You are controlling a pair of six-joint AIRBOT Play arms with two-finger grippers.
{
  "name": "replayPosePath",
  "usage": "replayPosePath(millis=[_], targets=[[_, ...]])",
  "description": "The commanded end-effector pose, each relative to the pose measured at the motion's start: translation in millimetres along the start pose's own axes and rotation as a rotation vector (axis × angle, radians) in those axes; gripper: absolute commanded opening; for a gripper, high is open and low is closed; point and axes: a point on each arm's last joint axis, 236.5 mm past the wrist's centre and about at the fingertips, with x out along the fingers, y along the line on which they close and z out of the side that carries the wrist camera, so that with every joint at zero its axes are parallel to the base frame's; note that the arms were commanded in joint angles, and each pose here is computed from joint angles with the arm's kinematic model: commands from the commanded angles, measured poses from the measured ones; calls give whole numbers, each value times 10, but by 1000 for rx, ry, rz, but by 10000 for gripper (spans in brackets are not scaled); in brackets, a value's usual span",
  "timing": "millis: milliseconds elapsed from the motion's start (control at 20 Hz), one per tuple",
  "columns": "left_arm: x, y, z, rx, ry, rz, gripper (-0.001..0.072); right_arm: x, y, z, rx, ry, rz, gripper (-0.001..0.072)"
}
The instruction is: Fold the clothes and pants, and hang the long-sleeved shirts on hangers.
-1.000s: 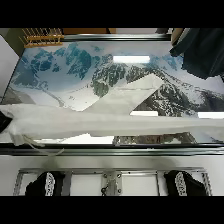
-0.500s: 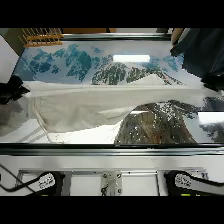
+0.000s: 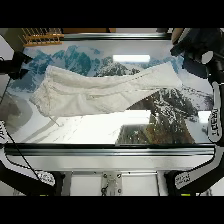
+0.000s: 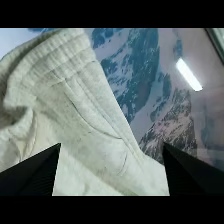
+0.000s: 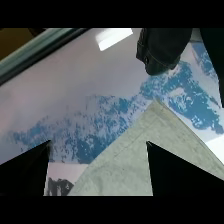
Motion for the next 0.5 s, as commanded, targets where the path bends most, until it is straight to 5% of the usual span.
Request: replayPosePath(millis=[0, 250, 450], targets=[[-184, 172, 38, 86, 53, 84, 671, -134, 112, -14, -33, 49, 24, 628], [-524, 1454, -677, 74, 324, 469, 671, -646, 58, -770, -290, 410, 19, 628], [-505, 2073, -1245, -56, 393, 521, 671, -963, -86, -1225, -269, 533, -3, 629]])
